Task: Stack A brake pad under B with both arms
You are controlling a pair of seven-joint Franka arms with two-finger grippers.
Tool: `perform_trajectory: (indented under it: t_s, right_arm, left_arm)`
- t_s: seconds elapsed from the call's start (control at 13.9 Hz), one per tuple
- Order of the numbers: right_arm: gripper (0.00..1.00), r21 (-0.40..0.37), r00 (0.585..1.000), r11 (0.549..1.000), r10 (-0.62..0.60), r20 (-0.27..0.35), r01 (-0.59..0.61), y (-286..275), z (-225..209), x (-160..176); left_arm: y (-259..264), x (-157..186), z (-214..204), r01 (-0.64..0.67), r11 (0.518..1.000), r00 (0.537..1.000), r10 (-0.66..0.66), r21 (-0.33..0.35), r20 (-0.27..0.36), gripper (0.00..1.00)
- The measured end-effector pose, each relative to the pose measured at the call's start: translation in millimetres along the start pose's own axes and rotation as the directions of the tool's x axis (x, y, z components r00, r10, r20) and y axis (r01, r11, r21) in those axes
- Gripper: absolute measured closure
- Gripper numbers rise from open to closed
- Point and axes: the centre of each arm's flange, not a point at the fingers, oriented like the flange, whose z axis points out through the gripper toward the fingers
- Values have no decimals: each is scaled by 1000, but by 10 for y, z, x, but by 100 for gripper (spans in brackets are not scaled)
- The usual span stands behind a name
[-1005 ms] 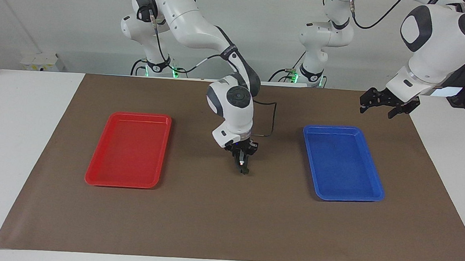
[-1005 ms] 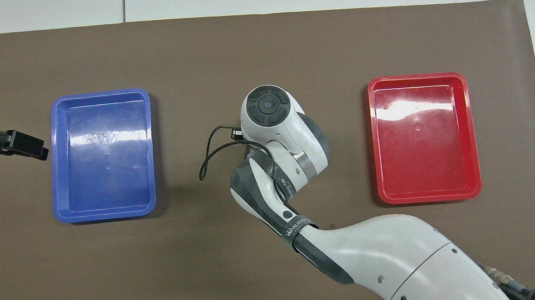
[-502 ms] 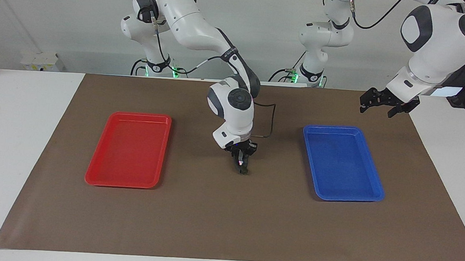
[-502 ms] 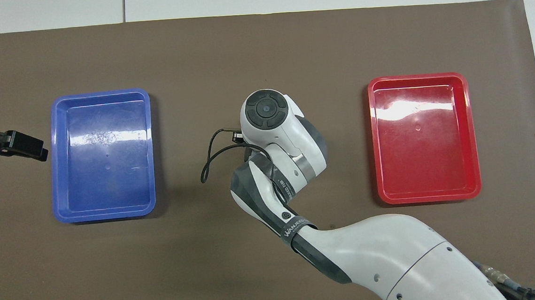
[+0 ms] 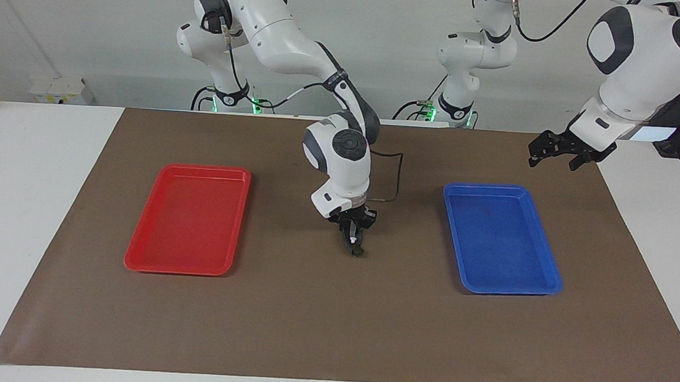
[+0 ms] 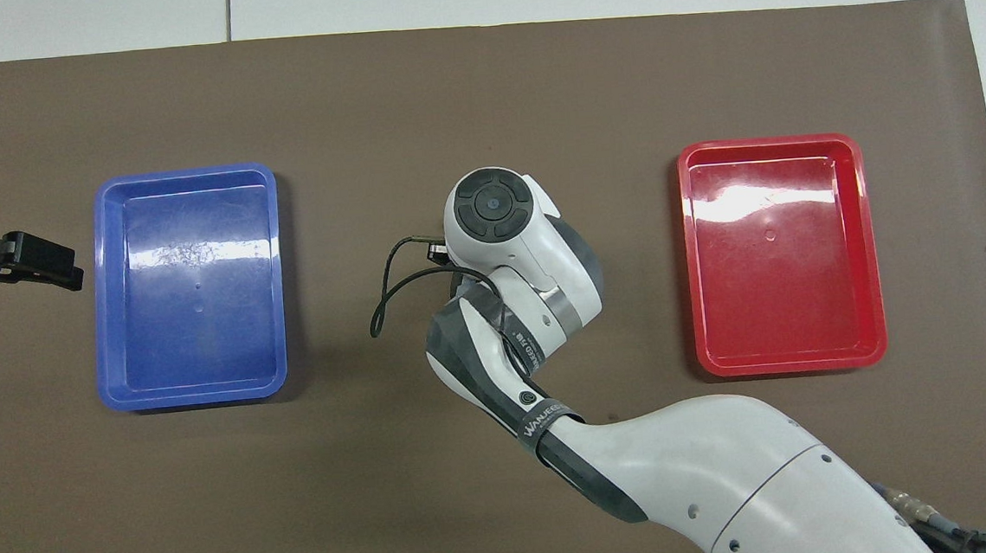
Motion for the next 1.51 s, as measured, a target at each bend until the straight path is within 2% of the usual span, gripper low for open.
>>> perform_trajectory:
  t_s: [0.07,0.14,0.43,0.5,0.65,0.79,1.0,1.29,1.51]
  right_arm:
    - [56,0,1000,1000,0,0,0,0,0,0]
    - [51,1,1000,1000,2,-1,-2,-1,-2,1]
    - [5,3,1000,1000,26,-7,-26,3,-232,36]
    - [0,5,999,999,34,-15,-34,44,-418,76]
    - [0,11,996,998,63,-57,-62,294,-958,259]
    - [0,-3,994,999,48,-103,-48,788,-1539,521]
    - [0,-92,992,995,-42,-121,31,1653,-2149,802]
    - [0,-146,994,988,-61,-91,47,2625,-2711,945]
    - [0,-167,998,985,-58,-32,52,3342,-3051,886]
  left_arm:
    - [0,0,-1,2,1000,1000,-2,0,-1,0]
    - [0,-1,-3,3,1000,1000,-3,0,-1,0]
    - [0,-4,-9,4,1000,1000,-4,0,-2,0]
    - [0,-4,-9,4,1000,1000,-4,0,-2,0]
    - [0,-4,-10,6,1000,1000,-6,0,-2,0]
    - [0,-4,-10,7,1000,1000,-7,0,-2,0]
    - [0,-4,-10,9,1000,1000,-9,0,-3,0]
    - [0,-4,-10,10,1000,1000,-10,0,-3,0]
    - [0,-4,-10,11,1000,1000,-11,0,-3,0]
